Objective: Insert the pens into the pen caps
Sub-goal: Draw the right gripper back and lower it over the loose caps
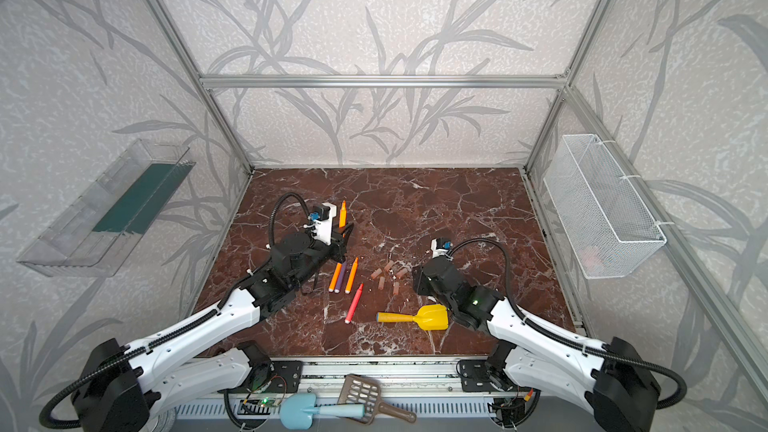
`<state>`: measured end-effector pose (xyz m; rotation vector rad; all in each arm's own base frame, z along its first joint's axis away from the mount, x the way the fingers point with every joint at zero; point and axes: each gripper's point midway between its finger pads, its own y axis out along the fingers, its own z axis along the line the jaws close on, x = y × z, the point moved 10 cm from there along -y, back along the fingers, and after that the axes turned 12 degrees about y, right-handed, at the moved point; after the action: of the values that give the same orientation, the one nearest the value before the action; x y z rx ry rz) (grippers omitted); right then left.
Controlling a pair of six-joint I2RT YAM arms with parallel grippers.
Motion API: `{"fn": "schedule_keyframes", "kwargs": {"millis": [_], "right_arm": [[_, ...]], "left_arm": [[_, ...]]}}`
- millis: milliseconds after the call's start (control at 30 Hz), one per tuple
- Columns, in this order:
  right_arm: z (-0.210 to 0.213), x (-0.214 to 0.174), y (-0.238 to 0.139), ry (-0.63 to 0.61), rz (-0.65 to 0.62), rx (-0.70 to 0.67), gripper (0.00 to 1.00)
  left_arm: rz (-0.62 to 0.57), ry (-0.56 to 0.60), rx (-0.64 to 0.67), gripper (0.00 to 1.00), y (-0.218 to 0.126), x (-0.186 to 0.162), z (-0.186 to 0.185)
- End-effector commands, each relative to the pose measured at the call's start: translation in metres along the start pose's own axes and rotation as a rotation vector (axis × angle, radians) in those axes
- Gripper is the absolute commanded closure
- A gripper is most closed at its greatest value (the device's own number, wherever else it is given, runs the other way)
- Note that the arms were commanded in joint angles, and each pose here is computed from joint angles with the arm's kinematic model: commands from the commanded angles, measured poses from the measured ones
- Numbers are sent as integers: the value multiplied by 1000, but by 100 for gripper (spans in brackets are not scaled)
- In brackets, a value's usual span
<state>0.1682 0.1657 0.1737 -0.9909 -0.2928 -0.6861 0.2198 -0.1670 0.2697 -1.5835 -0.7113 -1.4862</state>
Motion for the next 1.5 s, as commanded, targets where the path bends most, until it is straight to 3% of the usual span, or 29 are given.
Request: {"fn": "schedule_keyframes", "kwargs": {"millis": [0,367,600,1000,1167,1467], "right_arm": [[12,-2,11,-28,17,-49,53],[24,-13,49,-50,57,-125,54],[39,-22,65,-101,93,-142,55],[55,-45,82,-263,161,-294,63],[50,-49,87,-263,158,-335,70],[43,-51,88,-255,146,-375,71]], "left_arm": [[-4,-22,36,100,-8,3,5],[10,-52,169,100,-20,4,21],[8,-53,174,100,-23,3,24],[17,-54,157,100,-22,3,24],[17,-56,156,100,-22,3,25],[17,-62,149,100,-21,3,25]]}}
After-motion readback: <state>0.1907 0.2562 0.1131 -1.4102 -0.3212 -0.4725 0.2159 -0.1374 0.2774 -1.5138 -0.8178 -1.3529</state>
